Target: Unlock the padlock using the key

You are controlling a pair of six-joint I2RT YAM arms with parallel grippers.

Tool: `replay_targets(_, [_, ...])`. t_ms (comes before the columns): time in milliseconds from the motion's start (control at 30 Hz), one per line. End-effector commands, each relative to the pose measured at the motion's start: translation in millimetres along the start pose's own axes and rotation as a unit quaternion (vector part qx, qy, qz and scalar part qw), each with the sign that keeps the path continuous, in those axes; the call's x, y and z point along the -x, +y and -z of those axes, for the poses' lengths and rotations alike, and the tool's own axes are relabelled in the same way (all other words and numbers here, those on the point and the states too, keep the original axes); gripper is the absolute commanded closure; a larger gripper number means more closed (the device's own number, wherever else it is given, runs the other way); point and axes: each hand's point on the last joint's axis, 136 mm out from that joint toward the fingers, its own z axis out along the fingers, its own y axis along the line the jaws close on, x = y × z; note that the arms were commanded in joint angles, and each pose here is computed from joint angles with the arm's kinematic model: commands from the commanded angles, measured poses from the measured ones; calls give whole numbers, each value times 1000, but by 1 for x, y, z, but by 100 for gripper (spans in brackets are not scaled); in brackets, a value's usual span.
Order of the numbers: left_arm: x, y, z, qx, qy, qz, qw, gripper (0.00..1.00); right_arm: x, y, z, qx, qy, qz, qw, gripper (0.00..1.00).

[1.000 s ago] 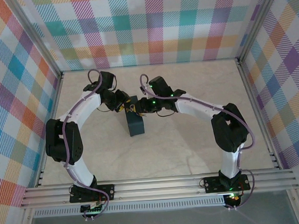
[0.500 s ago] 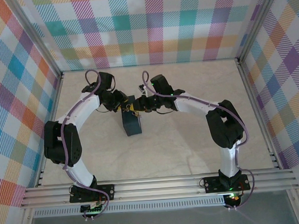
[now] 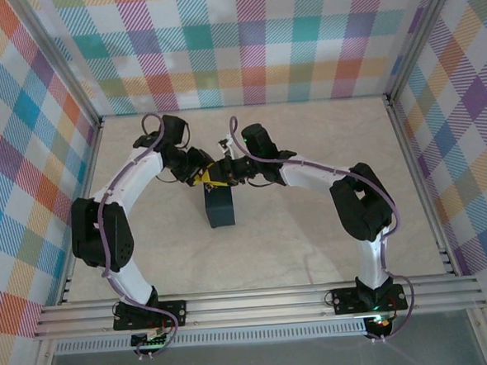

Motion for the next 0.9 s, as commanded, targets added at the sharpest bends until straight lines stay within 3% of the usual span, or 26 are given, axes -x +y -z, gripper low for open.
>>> replay_targets(0, [8, -2, 14, 3, 0, -3, 1000, 48, 10, 9, 19, -12, -21, 31, 999, 72])
replay_targets(233, [25, 7, 16, 8, -17, 11, 1000, 48, 17, 3, 46, -26, -56, 39, 997, 72])
replay_targets(433, [38, 17, 29, 20, -37, -4, 999, 48, 31, 7, 92, -42, -121, 43, 991, 71])
replay_targets(567, [41, 20, 39, 27, -50, -20, 998, 48, 22, -46, 132, -154, -149, 4, 977, 66])
replay_targets(700, [39, 24, 45, 27, -54, -20, 998, 47, -16, -125, 160, -278, -120, -47, 952, 65])
replay_targets(867, [38, 31, 49, 24, -58, -13, 998, 48, -49, -174, 171, -351, -101, -72, 928, 59])
